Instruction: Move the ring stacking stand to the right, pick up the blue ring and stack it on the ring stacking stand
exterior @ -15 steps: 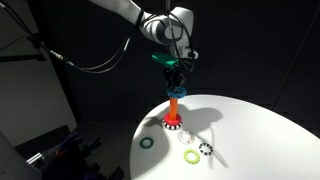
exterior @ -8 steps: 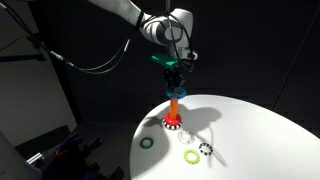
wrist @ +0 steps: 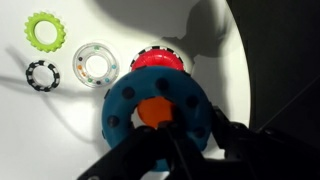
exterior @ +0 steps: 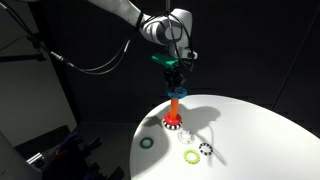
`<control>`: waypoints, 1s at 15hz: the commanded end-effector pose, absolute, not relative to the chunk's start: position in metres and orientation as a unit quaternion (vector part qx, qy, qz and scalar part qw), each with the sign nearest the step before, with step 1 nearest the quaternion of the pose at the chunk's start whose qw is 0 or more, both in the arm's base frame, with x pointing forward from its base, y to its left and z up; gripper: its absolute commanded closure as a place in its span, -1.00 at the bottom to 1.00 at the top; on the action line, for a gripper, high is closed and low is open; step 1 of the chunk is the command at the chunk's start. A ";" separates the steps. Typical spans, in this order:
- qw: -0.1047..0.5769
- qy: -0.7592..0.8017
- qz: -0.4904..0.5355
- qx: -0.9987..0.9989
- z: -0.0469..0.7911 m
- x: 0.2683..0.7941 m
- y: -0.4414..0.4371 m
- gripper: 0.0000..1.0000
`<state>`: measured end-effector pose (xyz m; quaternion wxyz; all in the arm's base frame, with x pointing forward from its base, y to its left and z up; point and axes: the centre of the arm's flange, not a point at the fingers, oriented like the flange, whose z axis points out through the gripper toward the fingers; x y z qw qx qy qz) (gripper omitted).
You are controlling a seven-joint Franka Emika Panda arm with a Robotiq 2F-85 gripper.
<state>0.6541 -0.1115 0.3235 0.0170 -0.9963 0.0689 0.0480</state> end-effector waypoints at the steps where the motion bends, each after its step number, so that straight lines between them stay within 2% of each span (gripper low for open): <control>1: 0.004 0.077 0.048 -0.996 0.324 0.665 -0.112 -0.14; 6: 0.003 0.076 0.051 -0.996 0.320 0.665 -0.112 -0.97; 15: 0.010 0.067 0.048 -0.997 0.324 0.655 -0.111 -1.00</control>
